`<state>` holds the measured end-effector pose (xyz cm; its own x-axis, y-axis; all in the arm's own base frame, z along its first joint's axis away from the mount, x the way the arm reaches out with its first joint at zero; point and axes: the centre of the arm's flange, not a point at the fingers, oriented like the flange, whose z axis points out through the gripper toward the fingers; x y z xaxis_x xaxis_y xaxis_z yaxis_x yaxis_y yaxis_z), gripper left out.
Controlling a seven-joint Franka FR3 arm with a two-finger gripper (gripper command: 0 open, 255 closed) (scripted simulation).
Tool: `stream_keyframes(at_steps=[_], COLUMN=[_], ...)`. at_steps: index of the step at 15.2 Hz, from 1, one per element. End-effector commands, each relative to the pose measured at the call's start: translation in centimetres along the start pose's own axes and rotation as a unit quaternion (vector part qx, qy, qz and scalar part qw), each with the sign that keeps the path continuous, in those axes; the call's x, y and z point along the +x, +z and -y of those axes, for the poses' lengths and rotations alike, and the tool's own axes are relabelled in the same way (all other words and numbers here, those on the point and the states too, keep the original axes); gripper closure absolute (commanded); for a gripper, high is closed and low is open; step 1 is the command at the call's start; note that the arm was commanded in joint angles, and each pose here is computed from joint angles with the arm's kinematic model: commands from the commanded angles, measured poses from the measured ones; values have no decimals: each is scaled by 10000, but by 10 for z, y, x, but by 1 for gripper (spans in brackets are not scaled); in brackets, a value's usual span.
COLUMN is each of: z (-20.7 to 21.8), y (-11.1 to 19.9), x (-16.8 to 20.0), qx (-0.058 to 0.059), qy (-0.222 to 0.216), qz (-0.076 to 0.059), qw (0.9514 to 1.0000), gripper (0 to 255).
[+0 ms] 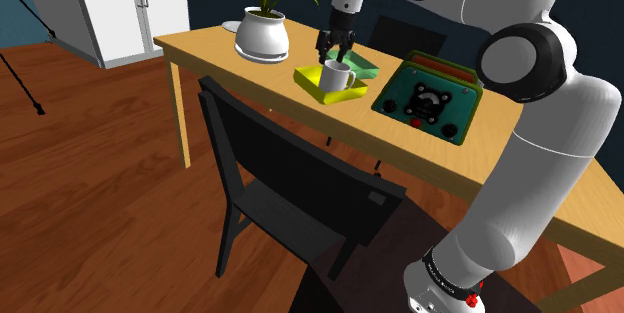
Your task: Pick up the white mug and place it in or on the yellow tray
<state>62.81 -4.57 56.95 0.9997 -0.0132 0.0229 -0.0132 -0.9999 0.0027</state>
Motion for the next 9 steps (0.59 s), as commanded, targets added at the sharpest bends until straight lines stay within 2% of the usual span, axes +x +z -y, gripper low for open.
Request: stream_keyframes(at_steps=[1,3,7,9], z=[0,0,0,0], y=[0,0,-50,-50], x=[0,0,0,0], qx=[0,0,0,0], qy=[0,0,0,0], qz=[0,0,0,0], qw=[10000,10000,10000,10000], gripper=[0,0,0,0])
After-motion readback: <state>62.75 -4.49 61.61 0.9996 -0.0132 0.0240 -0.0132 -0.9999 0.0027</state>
